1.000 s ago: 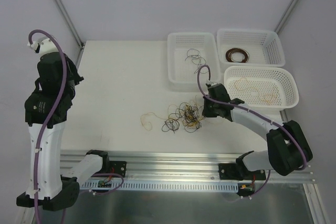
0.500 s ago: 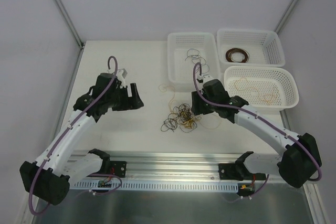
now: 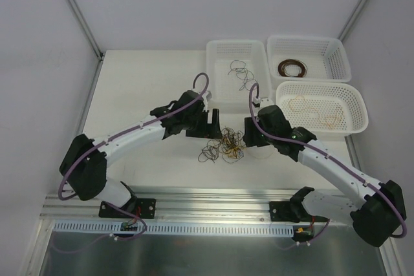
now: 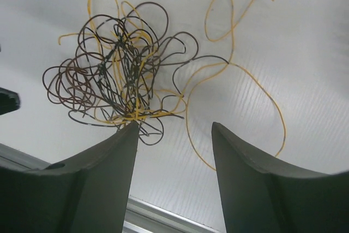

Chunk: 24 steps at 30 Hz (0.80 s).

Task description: Untangle the cables

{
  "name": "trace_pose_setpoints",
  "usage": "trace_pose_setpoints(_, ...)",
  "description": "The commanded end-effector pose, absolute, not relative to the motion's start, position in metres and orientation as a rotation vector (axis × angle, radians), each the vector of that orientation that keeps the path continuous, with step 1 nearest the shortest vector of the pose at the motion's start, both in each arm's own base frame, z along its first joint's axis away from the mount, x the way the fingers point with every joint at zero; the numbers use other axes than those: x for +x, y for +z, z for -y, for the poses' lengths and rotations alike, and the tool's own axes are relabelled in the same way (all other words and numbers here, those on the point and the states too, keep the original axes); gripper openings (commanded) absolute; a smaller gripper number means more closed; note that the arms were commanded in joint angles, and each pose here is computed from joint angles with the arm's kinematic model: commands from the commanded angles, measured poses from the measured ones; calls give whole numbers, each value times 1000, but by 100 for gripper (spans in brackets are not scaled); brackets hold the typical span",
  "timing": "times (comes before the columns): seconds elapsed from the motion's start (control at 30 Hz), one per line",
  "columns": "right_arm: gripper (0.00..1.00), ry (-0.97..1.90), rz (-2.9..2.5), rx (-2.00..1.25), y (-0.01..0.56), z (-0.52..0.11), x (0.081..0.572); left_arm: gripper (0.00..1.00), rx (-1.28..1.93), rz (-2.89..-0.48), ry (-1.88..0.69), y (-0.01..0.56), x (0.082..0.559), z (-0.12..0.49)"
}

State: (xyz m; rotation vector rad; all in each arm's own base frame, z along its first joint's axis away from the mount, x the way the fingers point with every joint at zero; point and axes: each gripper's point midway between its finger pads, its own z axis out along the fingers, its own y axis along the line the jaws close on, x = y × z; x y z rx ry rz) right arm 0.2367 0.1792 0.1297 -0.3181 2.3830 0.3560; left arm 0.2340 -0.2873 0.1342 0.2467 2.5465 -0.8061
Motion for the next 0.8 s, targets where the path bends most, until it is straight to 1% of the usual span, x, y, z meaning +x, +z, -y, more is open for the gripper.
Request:
trace_pose_setpoints(0.0, 60, 343, -2364, -183, 130, -168, 235, 79, 226, -2469, -850, 148, 257, 325)
trace_pose_setpoints(0.1, 60, 353, -2360, -107, 125, -165, 234, 77, 225, -2510, -817, 130, 266, 342)
trace_pose_setpoints(0.23, 60, 387, -2352, -26, 117, -166, 234, 68, 196, -2580, -749, 97, 273, 352)
trace_pose_setpoints(0.27, 60, 397, -2352, -23, 115, -167, 233, 62, 189, -2594, -734, 91, 273, 351)
trace_pose_setpoints(0.33, 60, 421, -2343, -20, 114, -171, 235, 54, 167, -2629, -710, 76, 271, 350)
trace_pose_setpoints(0.37, 60, 423, -2352, -22, 110, -171, 234, 45, 162, -2635, -703, 72, 270, 350)
trace_pose_setpoints(0.47, 60, 459, -2372, -36, 101, -178, 231, 29, 139, -2659, -691, 61, 266, 347)
trace_pose_setpoints(0.5, 60, 469, -2377, -38, 99, -179, 231, 19, 133, -2661, -687, 59, 266, 346)
trace_pose_setpoints(0.57, 60, 509, -2378, -44, 97, -185, 229, 9, 112, -2668, -672, 54, 263, 340)
trace_pose_setpoints(0.6, 59, 520, -2378, -50, 96, -187, 228, 3, 104, -2668, -661, 53, 262, 337)
trace_pose_setpoints(0.63, 59, 550, -2368, -70, 98, -191, 228, 0, 81, -2666, -641, 52, 260, 331)
trace_pose_setpoints(0.77, 58, 613, -2330, -166, 106, -205, 227, 0, 45, -2653, -614, 53, 254, 317)
